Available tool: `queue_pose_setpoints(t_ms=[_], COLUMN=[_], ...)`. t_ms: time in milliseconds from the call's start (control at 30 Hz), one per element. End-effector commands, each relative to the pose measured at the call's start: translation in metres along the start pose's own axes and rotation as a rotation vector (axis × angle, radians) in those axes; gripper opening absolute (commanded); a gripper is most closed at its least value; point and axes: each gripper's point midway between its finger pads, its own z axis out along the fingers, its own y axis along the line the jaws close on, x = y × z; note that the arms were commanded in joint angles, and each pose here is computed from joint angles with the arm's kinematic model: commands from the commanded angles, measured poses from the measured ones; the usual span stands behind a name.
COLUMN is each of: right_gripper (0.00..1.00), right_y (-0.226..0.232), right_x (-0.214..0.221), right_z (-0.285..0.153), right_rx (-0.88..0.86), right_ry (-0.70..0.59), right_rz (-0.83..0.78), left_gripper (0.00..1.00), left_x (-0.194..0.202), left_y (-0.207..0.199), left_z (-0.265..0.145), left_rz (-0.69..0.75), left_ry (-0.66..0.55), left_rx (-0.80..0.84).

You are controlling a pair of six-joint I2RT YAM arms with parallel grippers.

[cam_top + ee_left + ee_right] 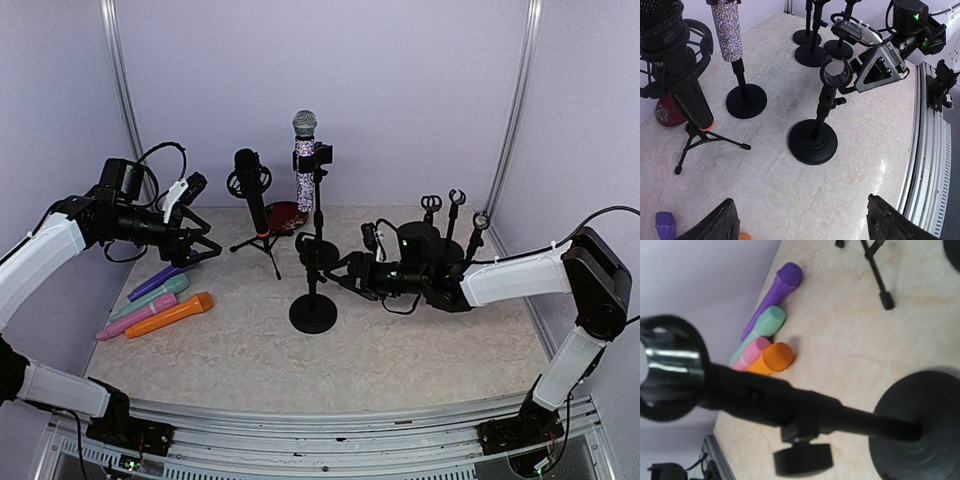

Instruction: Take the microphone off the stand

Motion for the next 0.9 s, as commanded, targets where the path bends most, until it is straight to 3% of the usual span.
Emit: queue_pose_setpoints(t_ms=[0, 300, 533, 733, 867], right_gripper=[0.71, 0.78, 0.71, 0.50, 0.23], right_y=[0.027, 0.040, 0.047, 0.036, 0.023], right_x=[-0.011, -0.014, -0.024, -0.023, -0.025], right_z=[0.001, 0.000, 0.030, 0.049, 0.049], right_rx=[-0.066, 0.176, 0.311, 0.360, 0.426], right_ry=[-0.015, -0.132, -0.140, -0.115, -0.099], right_rz=[-0.054, -0.573, -0.746, -0.794, -0.835], left_gripper=[0.86, 0.86, 0.86, 0.86, 0.86], left_x=[-0.010, -0.011, -0.016, -0.018, -0.019], left_y=[-0.004, -0.004, -0.003, -0.002, -0.002], left_z=[-0.010, -0.010, -0.011, -0.013, -0.013], left_rz=[0.017, 0.024, 0.024, 0.037, 0.043], left_ry=[-0.025, -0.027, -0.033, -0.029, -0.026], left_rx=[-0.002, 0.003, -0.002, -0.010, -0.008])
